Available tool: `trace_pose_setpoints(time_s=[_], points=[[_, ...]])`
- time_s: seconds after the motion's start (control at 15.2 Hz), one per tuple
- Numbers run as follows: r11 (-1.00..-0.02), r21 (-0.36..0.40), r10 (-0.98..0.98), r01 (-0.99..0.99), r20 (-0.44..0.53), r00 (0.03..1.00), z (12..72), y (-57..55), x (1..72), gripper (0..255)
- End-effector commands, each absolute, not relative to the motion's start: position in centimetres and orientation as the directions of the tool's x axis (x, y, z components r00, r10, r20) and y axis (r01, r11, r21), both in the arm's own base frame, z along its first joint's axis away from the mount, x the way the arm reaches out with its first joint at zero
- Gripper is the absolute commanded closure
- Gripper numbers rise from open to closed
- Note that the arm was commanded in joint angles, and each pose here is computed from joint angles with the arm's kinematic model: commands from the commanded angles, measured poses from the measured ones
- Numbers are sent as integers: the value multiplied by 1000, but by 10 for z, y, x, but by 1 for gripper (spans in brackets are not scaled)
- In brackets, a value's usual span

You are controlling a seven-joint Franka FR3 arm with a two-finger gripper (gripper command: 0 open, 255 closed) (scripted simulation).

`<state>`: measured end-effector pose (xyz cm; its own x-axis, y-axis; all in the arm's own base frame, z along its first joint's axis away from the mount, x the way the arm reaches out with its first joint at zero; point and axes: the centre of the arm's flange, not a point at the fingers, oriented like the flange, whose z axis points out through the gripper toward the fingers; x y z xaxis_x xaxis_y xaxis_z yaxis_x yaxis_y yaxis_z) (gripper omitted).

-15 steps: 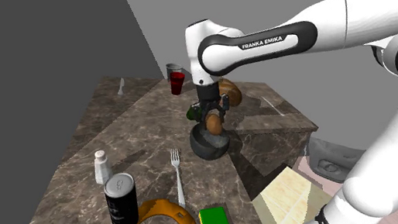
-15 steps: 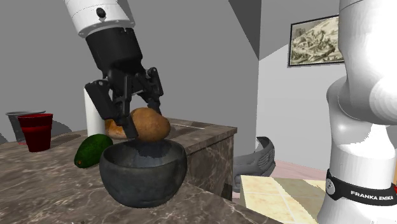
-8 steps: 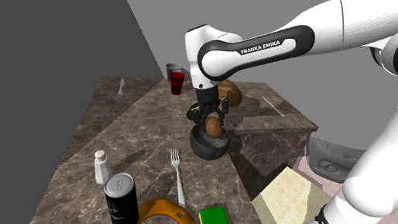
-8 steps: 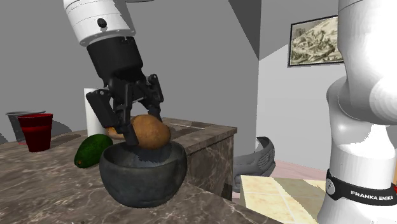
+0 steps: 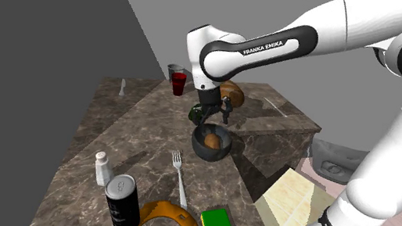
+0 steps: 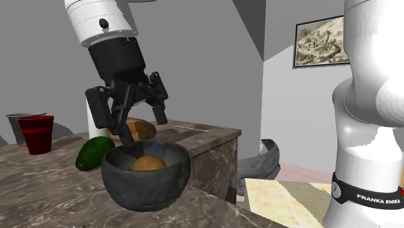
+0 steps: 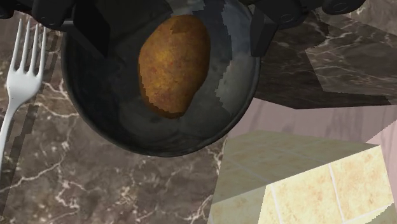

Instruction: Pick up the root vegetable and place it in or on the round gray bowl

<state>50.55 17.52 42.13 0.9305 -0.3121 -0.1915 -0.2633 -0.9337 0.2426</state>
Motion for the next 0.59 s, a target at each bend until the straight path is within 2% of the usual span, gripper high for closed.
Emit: trace_pose_setpoints(time_s=[0.0,0.2,0.53], points=[[-934,243,-312,-263,-192,931,434,178,509,0],[-934,243,-312,-263,-192,931,469,184,518,0],[-934,243,-312,-263,-192,931,469,184,518,0]])
